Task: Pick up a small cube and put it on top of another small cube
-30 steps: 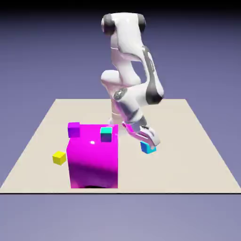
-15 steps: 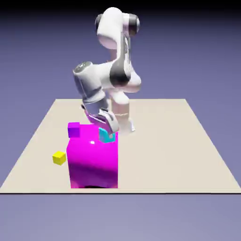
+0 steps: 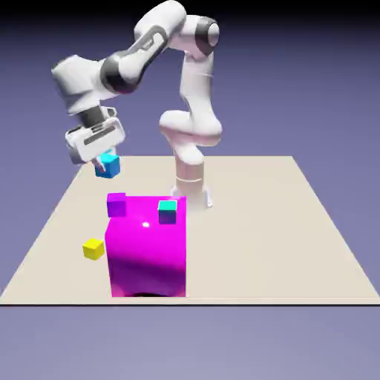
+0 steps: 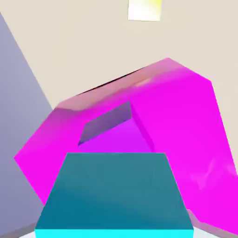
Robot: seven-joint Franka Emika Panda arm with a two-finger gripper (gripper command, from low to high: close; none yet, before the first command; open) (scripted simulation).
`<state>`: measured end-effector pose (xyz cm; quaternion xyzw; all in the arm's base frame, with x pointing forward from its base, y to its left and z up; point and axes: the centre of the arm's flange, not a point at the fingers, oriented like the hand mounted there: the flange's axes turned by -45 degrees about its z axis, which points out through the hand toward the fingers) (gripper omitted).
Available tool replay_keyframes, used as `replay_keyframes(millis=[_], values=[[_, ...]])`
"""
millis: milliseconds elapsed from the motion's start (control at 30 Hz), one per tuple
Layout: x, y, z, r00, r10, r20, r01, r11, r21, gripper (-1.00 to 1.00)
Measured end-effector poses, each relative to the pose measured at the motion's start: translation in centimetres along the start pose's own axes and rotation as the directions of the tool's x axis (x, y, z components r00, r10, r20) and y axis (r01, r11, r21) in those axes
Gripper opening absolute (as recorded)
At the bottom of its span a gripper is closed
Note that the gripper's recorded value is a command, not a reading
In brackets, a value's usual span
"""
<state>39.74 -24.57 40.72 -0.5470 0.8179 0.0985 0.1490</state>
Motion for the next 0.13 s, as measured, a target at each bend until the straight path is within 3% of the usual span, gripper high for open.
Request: replay_keyframes(millis=[33, 67, 133], values=[[0.18, 0.12, 1.67, 1.000, 0.001, -0.001, -0.001, 1.000, 0.000, -1.00], [0.18, 0.13, 1.77, 1.000, 0.001, -0.001, -0.001, 1.000, 0.000, 1.00], [0.19, 0.14, 1.77, 1.000, 0.001, -0.002, -0.001, 1.000, -0.002, 1.00]])
